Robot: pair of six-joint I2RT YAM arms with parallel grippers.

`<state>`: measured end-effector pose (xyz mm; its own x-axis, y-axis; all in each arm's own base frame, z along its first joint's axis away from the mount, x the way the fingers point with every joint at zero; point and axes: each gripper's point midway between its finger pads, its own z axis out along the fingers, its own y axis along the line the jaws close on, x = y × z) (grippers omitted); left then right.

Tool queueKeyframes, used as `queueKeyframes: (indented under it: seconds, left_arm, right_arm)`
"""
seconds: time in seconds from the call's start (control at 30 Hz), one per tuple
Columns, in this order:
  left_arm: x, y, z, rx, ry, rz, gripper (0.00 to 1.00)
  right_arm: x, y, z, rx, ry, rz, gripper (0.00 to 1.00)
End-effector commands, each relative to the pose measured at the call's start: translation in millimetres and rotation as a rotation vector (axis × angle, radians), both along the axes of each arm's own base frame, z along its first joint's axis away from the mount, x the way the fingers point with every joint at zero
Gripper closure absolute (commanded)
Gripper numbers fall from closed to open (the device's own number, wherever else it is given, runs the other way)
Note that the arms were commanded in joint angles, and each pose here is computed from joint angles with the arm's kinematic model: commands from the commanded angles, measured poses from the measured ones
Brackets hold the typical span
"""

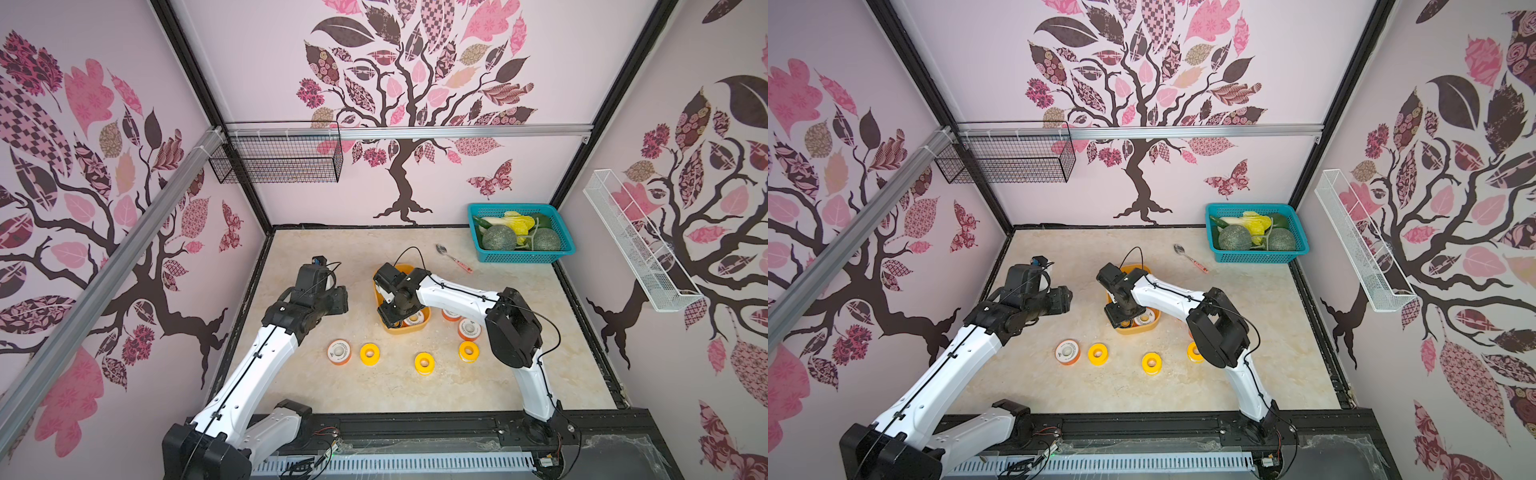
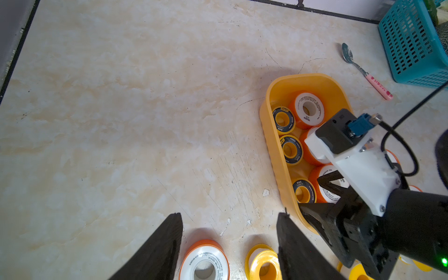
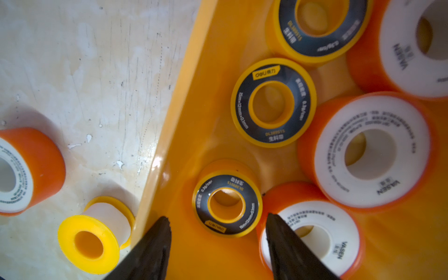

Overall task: Put the sealing tape into the storage box
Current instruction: Place the sealing tape in the storage box, then pick up the sealing tape at the center of the board.

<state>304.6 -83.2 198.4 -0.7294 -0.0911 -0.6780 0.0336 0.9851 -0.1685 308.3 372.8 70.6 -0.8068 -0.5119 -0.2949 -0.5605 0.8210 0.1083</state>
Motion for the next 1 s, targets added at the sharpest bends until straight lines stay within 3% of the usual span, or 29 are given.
queueKeyframes:
  seconds: [0.0, 0.43, 0.97]
  left_arm:
    - [2, 2, 3, 0.011, -0.007, -0.002, 0.33]
    - [2, -1, 0, 0.005, 0.003, -0.01, 0.33]
    - [1, -4, -8, 0.002, 0.035, -0.031, 0.33]
  right_arm:
    - [8, 2, 40, 0.075, -0.082, -0.017, 0.33]
    - [30, -52, 119, 0.283, -0.169, -0.156, 0.32]
    - [45, -152, 119, 0.373, -0.145, -0.363, 0.33]
